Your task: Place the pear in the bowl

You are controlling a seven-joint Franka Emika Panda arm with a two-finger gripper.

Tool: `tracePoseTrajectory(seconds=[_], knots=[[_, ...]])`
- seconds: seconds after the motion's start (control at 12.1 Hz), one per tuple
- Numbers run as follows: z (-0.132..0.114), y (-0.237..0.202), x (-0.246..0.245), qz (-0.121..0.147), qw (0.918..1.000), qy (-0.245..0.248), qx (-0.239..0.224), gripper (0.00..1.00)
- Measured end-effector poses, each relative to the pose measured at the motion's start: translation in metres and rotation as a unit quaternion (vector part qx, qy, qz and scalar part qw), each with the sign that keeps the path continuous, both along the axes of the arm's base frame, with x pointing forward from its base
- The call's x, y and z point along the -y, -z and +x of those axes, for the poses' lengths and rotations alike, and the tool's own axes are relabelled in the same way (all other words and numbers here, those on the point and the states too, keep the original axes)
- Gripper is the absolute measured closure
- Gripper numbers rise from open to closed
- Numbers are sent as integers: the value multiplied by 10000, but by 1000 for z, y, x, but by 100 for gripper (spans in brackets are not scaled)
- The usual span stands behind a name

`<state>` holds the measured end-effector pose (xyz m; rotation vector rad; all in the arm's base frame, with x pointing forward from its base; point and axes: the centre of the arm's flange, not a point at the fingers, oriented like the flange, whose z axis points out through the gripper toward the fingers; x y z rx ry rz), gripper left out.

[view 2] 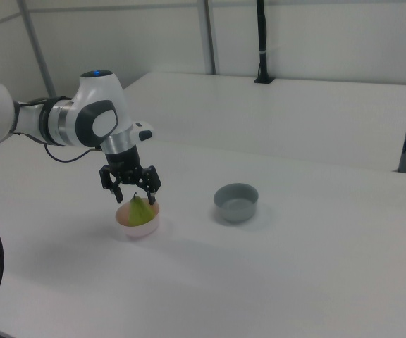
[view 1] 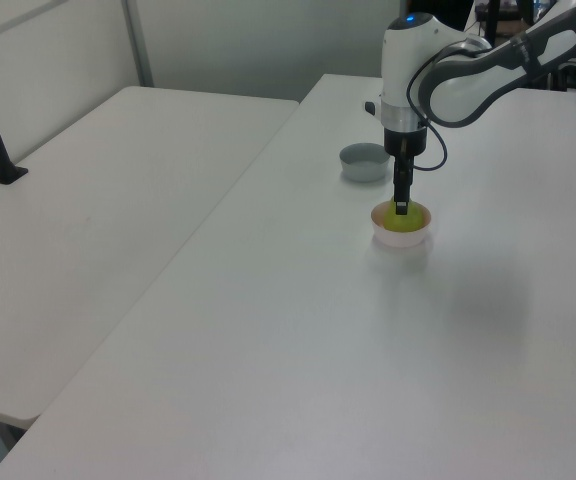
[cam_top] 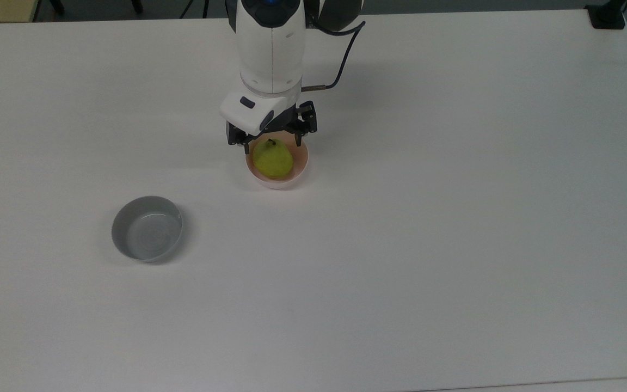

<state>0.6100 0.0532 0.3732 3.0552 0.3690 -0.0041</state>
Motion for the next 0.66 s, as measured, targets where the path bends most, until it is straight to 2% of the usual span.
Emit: tracePoseTrajectory(seconds=[0.17,0.33,0.66], knots=[[-2,-21,5,0,9998,122,-167,0],[-2,-60,16,29,9993,302,-206,0],[-21,-137,56,116,9970,675,-370,0]])
